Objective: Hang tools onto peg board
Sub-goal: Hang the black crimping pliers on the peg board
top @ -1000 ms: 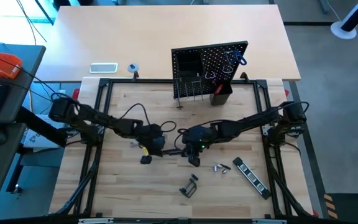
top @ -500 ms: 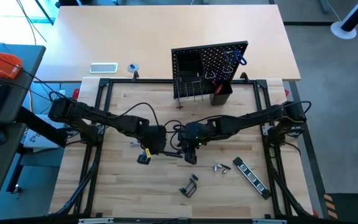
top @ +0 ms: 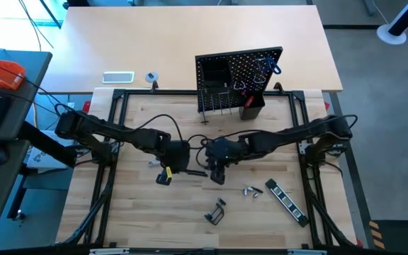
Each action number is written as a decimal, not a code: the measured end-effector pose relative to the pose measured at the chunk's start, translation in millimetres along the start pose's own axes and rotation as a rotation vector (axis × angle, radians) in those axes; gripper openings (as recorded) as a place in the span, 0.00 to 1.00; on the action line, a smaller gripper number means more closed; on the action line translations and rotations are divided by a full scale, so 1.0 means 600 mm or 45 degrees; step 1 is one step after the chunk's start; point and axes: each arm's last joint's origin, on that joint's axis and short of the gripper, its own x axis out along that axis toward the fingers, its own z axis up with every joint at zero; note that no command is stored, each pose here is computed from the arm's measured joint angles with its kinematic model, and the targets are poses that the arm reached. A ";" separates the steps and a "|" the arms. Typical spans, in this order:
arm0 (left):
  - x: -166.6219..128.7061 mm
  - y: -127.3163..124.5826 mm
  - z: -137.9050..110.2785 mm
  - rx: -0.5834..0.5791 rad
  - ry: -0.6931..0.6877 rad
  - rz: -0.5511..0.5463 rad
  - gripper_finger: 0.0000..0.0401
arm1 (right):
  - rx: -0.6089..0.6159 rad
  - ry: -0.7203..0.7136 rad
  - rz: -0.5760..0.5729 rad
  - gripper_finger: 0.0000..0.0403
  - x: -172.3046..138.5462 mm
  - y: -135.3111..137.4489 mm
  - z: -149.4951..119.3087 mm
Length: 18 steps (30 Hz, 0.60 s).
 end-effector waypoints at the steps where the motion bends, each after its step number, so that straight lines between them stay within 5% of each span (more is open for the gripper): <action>1: 0.000 0.000 0.000 0.001 0.001 -0.004 0.00 | 0.000 -0.016 -0.003 0.36 -0.005 0.000 0.002; 18: -0.004 0.024 -0.004 -0.059 -0.005 0.001 0.00 | -0.057 -0.094 0.086 0.36 0.006 0.038 -0.001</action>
